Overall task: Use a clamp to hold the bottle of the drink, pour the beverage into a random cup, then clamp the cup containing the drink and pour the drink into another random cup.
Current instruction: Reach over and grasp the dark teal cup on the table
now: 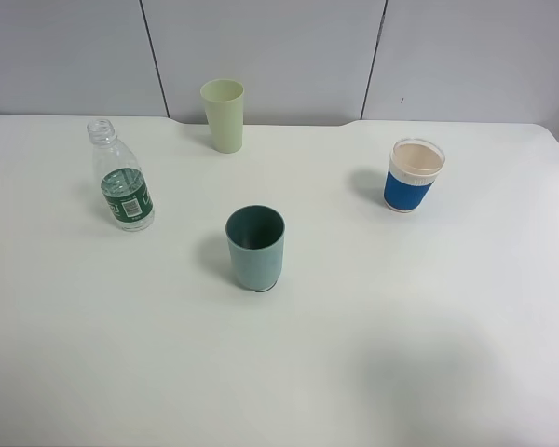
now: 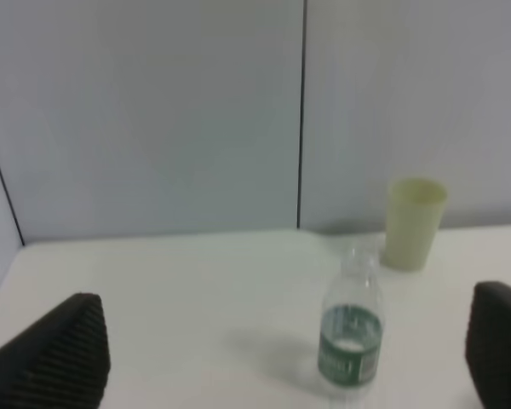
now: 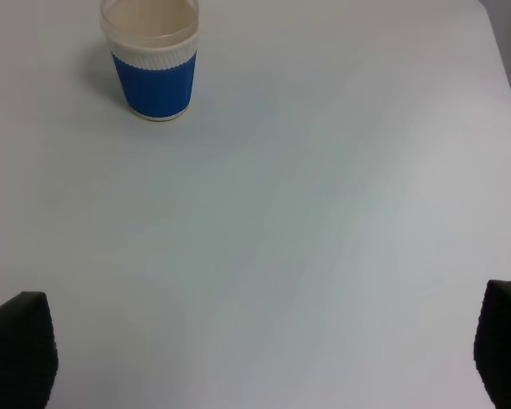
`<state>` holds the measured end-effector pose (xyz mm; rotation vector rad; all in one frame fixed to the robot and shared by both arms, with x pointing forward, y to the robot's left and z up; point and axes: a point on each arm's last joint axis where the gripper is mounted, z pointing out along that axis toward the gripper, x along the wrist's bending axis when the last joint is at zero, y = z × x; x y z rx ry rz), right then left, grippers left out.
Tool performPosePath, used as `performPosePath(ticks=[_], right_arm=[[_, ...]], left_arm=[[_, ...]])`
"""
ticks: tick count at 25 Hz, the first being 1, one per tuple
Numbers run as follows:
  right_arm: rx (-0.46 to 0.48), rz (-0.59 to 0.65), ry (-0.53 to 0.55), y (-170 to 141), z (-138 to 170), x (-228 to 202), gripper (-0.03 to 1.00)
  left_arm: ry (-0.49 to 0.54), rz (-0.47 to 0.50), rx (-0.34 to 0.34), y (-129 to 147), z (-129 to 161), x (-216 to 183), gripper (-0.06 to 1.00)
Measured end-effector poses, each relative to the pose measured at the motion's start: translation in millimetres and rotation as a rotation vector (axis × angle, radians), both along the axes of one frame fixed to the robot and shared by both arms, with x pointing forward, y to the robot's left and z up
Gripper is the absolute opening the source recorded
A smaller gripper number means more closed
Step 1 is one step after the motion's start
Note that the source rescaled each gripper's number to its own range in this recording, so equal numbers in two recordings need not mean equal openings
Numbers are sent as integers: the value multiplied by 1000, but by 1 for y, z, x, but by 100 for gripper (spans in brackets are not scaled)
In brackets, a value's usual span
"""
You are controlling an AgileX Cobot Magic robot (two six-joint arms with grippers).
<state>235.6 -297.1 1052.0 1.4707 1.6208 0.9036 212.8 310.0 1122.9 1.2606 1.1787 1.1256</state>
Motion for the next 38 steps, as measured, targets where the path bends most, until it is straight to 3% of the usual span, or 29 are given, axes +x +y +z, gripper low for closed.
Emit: performPosePath(ticks=[6, 12, 16, 19, 29, 38], right_arm=[[0, 0, 0, 0, 0, 0, 100], [0, 0, 0, 0, 0, 0, 100], [0, 0, 0, 0, 0, 0, 100], [0, 0, 0, 0, 0, 0, 100], [0, 0, 0, 0, 0, 0, 100], [0, 0, 0, 0, 0, 0, 100]], left_arm=[[65, 124, 35, -3, 0, -9, 70], [201, 168, 35, -6, -12, -12, 71], [258, 175, 25, -5, -17, -13, 92], [279, 177, 11, -5, -21, -11, 98], [434, 155, -13, -7, -64, 15, 99], [430, 146, -21, -7, -69, 20, 99]])
